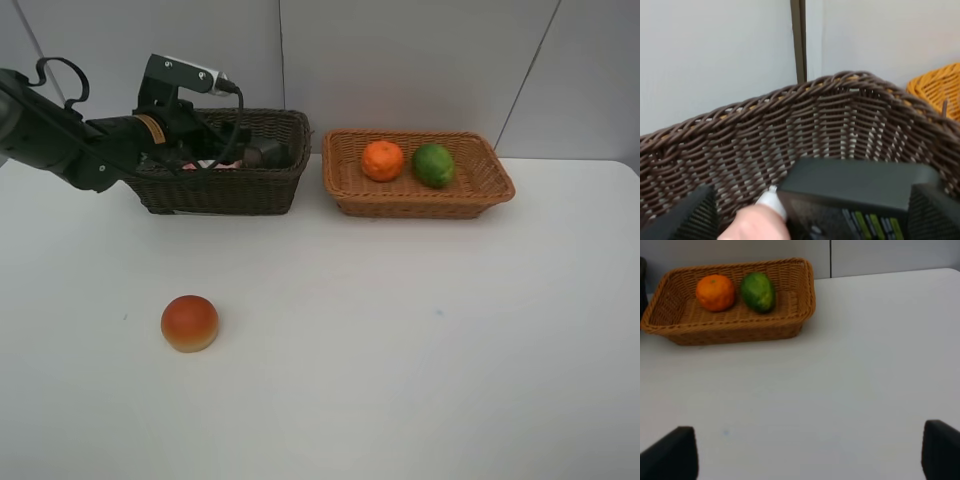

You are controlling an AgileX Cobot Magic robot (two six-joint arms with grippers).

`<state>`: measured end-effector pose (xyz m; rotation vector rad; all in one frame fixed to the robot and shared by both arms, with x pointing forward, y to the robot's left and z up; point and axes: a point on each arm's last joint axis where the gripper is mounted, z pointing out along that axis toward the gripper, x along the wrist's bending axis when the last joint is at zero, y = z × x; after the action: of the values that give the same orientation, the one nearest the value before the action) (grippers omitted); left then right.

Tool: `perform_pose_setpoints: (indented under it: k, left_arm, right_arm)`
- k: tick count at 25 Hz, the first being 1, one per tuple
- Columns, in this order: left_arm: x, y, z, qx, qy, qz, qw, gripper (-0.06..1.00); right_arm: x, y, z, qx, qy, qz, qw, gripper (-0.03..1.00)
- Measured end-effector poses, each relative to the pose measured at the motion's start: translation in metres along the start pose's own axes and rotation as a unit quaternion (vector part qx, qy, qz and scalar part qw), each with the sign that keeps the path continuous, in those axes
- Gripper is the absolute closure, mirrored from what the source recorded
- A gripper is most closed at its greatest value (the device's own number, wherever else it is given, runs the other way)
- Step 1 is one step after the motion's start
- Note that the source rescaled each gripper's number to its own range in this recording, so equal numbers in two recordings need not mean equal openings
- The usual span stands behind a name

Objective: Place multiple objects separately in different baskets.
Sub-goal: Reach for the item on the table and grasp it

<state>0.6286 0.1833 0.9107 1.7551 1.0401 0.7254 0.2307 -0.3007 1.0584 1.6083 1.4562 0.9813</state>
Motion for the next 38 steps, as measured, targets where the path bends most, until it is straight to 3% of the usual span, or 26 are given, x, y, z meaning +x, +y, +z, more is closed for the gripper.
perform_pose_setpoints:
  k: [10,16,20,24,28,33,36,38]
  left_arm:
    - [0.006,0.055,-0.061,0.104,0.068,0.017,0.992,-0.04]
    - [-0.013,0.080,-0.100,0.158,0.097,0.051,0.981,-0.04]
    - [-0.022,0.082,-0.122,0.220,0.118,0.068,0.966,-0.04]
    - [-0.031,0.077,-0.137,0.293,0.124,0.095,0.943,-0.04]
    - [-0.045,0.067,-0.146,0.364,0.088,0.116,0.920,-0.04]
    - [-0.068,0.056,-0.155,0.434,-0.019,0.142,0.889,-0.04]
    - [-0.078,0.054,-0.157,0.441,-0.075,0.153,0.881,-0.04]
    - [-0.083,0.054,-0.157,0.437,-0.094,0.176,0.877,-0.04]
  right_arm:
    - [0.000,0.000,0.000,0.000,0.000,0.000,1.000,0.00]
    - [0.000,0.000,0.000,0.000,0.000,0.000,1.000,0.00]
    - [0.000,0.000,0.000,0.000,0.000,0.000,1.000,0.00]
    - [0.000,0.000,0.000,0.000,0.000,0.000,1.000,0.00]
    - [0.000,0.000,0.000,0.000,0.000,0.000,1.000,0.00]
    - [0.000,0.000,0.000,0.000,0.000,0.000,1.000,0.00]
    - [0.000,0.000,0.000,0.000,0.000,0.000,1.000,0.00]
    - [0.000,0.000,0.000,0.000,0.000,0.000,1.000,0.00]
